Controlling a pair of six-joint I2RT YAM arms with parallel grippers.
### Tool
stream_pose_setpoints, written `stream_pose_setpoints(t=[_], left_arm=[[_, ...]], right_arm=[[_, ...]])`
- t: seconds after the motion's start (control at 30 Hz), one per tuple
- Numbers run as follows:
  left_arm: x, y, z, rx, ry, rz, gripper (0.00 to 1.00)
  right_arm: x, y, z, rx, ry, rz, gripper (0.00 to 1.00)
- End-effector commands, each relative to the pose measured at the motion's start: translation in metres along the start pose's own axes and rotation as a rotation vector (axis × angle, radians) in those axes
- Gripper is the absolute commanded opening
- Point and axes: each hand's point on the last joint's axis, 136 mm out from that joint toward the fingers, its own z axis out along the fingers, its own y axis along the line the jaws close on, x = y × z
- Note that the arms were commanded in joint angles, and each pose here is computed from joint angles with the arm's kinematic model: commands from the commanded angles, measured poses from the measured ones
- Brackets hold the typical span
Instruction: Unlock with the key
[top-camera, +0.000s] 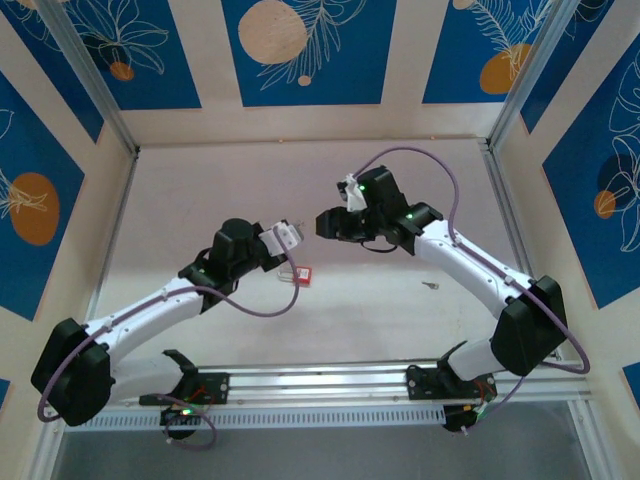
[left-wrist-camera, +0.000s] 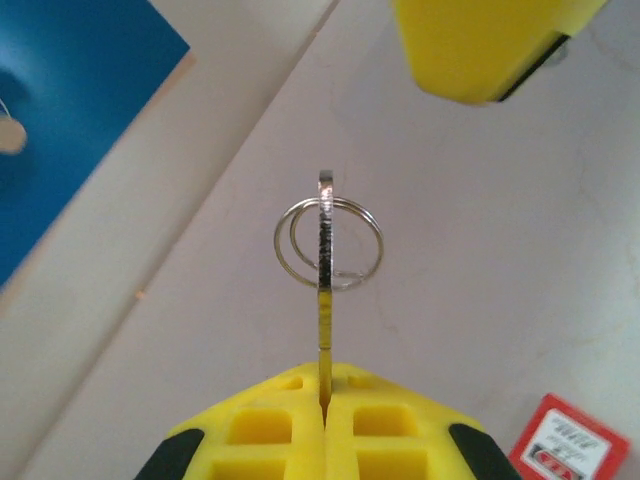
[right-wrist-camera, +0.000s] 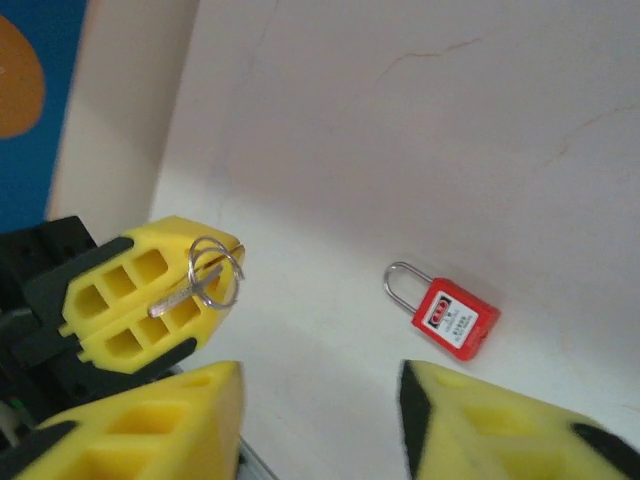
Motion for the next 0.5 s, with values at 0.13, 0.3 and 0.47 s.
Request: stream_pose_setpoints(t=[0.13, 0.3, 0.47], left_arm=[[-0.018, 0.006, -0.002, -0.152, -0.055, 0.362, 0.00], [-0.023, 0.005, -0.005, -0.224, -0.083, 0.470, 0.00], [-0.024, 0.000, -0.008, -0.259, -0.084, 0.539, 0.00]], right_arm=[[-0.008, 0.004, -0.013, -0.317, 0.013, 0.163, 0.61], [-0.002, 0.007, -0.014, -0.394, 0.022, 0.148, 0.65], [0.004, 0.010, -0.009, -0.470, 0.051, 0.155, 0.65]])
